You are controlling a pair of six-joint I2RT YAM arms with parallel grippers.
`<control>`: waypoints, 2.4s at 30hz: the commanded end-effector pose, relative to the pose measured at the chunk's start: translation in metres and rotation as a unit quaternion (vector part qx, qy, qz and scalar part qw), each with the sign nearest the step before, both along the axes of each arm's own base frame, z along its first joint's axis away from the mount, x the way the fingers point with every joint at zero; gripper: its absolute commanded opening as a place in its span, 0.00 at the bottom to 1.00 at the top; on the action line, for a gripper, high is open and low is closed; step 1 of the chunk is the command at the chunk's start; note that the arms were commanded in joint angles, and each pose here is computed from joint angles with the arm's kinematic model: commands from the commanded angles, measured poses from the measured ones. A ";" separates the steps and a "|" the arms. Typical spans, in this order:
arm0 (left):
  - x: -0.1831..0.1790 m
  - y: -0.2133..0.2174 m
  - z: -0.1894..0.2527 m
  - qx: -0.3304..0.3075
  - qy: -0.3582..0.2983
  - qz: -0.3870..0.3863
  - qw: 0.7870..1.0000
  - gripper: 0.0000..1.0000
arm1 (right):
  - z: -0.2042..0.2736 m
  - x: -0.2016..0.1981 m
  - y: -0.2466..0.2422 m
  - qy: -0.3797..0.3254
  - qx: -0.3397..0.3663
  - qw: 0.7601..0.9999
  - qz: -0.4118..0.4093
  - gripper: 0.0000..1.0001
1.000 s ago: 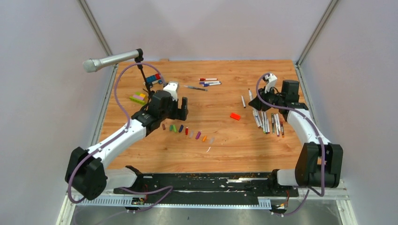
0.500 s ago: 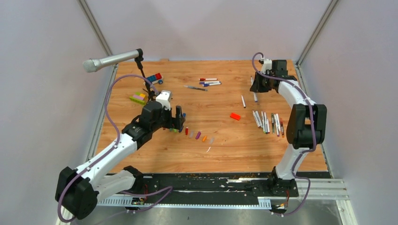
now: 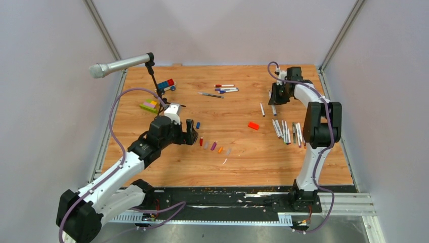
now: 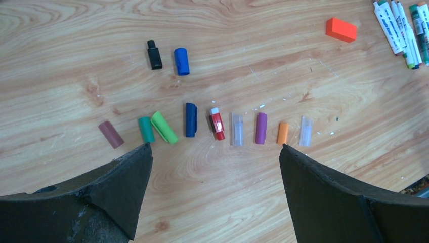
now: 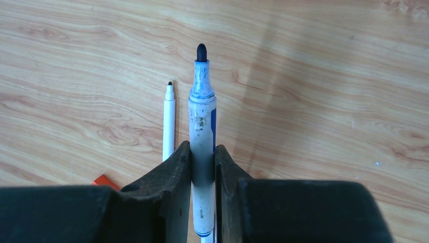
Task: Open the pen caps
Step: Place the pen at the center of the board, then pick up the pen from the center of the board.
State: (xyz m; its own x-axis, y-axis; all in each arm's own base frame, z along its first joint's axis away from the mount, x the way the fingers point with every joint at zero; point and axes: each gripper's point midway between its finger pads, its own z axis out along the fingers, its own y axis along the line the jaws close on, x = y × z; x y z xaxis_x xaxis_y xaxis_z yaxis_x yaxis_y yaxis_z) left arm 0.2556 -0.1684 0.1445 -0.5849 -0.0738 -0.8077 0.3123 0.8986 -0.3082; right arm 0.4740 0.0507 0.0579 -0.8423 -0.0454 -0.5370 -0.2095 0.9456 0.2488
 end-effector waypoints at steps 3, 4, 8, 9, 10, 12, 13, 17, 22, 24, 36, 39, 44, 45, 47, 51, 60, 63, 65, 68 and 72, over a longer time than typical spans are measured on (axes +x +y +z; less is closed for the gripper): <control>-0.002 -0.001 0.006 -0.020 -0.005 0.006 1.000 1.00 | -0.004 0.010 0.011 0.003 -0.013 1.000 0.013 0.11; -0.002 -0.001 0.005 -0.021 -0.003 0.006 1.000 1.00 | -0.005 0.011 0.012 0.005 -0.014 1.000 0.014 0.12; -0.004 0.000 0.005 -0.025 -0.002 0.008 1.000 1.00 | -0.012 0.013 0.010 0.013 -0.019 1.000 0.012 0.15; -0.005 0.000 0.005 -0.025 -0.002 0.008 1.000 1.00 | -0.013 0.014 0.009 0.014 -0.021 1.000 0.011 0.17; -0.006 0.001 0.004 -0.025 -0.001 0.008 1.000 1.00 | -0.014 0.014 0.009 0.016 -0.024 1.000 0.011 0.18; -0.007 0.001 0.005 -0.026 -0.001 0.009 1.000 1.00 | -0.015 0.015 0.007 0.018 -0.029 0.999 0.008 0.19; -0.007 0.002 0.006 -0.027 -0.002 0.009 1.000 1.00 | -0.016 0.015 0.006 0.019 -0.032 0.999 0.007 0.20; -0.009 0.002 0.007 -0.031 -0.004 0.010 0.999 1.00 | -0.014 0.015 0.003 0.016 -0.040 0.999 0.004 0.24; -0.011 0.000 0.009 -0.040 -0.002 0.004 0.999 1.00 | -0.005 0.016 0.005 0.006 -0.035 0.999 0.008 0.29; -0.011 -0.002 0.010 -0.046 -0.003 0.002 0.999 1.00 | 0.000 0.016 0.005 0.001 -0.034 0.999 0.010 0.30; -0.005 -0.023 0.024 -0.132 -0.003 0.006 0.991 1.00 | 0.044 0.001 0.015 -0.047 -0.009 0.998 0.028 0.33; -0.001 -0.030 0.028 -0.164 -0.005 0.011 0.986 1.00 | 0.055 -0.011 0.023 -0.057 0.009 0.997 0.044 0.33; 0.011 -0.033 0.033 -0.188 0.004 0.038 0.981 1.00 | 0.078 -0.041 0.038 -0.087 0.041 0.990 0.099 0.33; 0.013 -0.034 0.032 -0.186 0.010 0.043 0.981 1.00 | 0.081 -0.048 0.042 -0.095 0.046 0.988 0.114 0.33; 0.017 -0.035 0.029 -0.181 0.023 0.050 0.982 1.00 | 0.089 -0.062 0.046 -0.112 0.050 0.983 0.140 0.33; 0.027 -0.039 0.021 -0.169 0.057 0.069 0.982 1.00 | 0.105 -0.091 0.056 -0.153 0.067 0.967 0.190 0.35; 0.061 -0.055 0.012 -0.142 0.106 0.099 0.979 1.00 | 0.129 -0.153 0.049 -0.260 0.098 0.935 0.218 0.52; 0.078 -0.058 0.008 -0.126 0.110 0.116 0.979 1.00 | 0.139 -0.160 0.044 -0.287 0.115 0.927 0.214 0.56; 0.089 -0.059 0.006 -0.115 0.113 0.129 0.978 1.00 | 0.141 -0.162 0.041 -0.289 0.123 0.925 0.212 0.56; 0.106 -0.060 0.004 -0.102 0.121 0.157 0.975 1.00 | 0.139 -0.161 0.036 -0.283 0.127 0.928 0.206 0.56; 0.128 -0.057 0.006 -0.072 0.134 0.202 0.968 1.00 | 0.138 -0.161 0.034 -0.274 0.137 0.930 0.205 0.56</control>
State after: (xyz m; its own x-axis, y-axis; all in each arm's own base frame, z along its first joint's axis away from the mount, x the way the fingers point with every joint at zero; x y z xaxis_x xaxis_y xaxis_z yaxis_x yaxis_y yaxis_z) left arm 0.3601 -0.2346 0.1369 -0.7135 -0.3961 -0.5780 -0.0646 0.8586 -0.5086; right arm 0.3093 0.0810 0.1823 -0.4331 -0.1075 -0.8949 -0.6587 0.7155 0.2328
